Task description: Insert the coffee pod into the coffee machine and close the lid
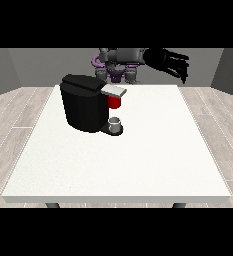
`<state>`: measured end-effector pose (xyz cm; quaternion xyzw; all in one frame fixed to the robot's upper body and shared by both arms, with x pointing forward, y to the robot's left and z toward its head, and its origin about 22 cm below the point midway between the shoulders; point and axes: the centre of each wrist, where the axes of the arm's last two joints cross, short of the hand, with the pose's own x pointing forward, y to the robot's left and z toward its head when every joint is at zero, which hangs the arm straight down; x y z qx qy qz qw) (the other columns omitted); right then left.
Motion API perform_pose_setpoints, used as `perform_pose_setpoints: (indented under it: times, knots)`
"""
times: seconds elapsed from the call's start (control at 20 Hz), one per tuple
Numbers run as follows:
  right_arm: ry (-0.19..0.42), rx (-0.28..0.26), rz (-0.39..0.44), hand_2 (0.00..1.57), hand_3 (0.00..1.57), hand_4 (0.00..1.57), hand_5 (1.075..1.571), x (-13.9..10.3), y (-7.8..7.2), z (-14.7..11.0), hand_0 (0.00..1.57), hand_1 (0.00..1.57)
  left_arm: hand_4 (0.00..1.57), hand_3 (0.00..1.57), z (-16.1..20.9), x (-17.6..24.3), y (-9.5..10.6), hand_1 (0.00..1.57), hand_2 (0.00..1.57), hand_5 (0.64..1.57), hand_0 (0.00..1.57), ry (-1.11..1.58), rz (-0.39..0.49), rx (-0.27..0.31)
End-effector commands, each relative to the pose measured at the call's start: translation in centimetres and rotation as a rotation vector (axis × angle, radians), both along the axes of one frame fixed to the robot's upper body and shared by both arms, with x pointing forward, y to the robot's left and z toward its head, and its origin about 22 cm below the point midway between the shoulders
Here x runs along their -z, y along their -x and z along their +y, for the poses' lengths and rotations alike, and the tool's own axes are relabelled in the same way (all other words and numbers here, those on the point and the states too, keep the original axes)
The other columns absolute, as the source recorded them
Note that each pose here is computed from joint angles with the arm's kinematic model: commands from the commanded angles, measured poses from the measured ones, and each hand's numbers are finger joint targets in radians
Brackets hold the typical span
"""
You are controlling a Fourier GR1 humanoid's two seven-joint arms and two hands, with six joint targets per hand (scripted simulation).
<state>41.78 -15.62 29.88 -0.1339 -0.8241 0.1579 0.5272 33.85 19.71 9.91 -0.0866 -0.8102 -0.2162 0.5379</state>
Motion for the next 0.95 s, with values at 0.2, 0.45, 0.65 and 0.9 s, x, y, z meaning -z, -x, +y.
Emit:
perform_pose_setpoints:
  times: [0.2, 0.45, 0.65, 0.9]
  knots:
    - [-0.014, -0.053, 0.010, 0.00, 0.00, 0.10, 1.571, 0.2, -0.9, 2.5, 0.00, 0.00, 0.33, 0.00, 2.5, 1.3, 0.3, 0.00, 0.00, 1.571, 0.00, 0.018, 0.021, -0.014]
    - [-0.023, -0.135, -0.033, 0.00, 0.00, 0.00, 1.571, 0.9, -1.6, 2.6, 0.00, 0.00, 0.35, 0.00, 1.5, -0.8, 0.1, 0.00, 0.00, 1.571, 0.00, 0.009, 0.008, -0.021]
    - [-0.043, -0.263, -0.031, 0.00, 0.00, 0.17, 1.571, 6.6, -0.4, 6.0, 0.00, 0.00, 0.33, 0.00, 3.2, 2.1, 1.1, 0.00, 0.00, 1.571, 0.00, 0.028, 0.100, -0.086]
    - [-0.084, -0.361, 0.056, 0.00, 0.00, 0.26, 1.571, 12.3, 1.6, 8.5, 0.00, 0.00, 0.27, 0.00, 5.4, 6.1, 2.3, 0.00, 0.00, 1.571, 0.00, 0.037, 0.197, -0.143]
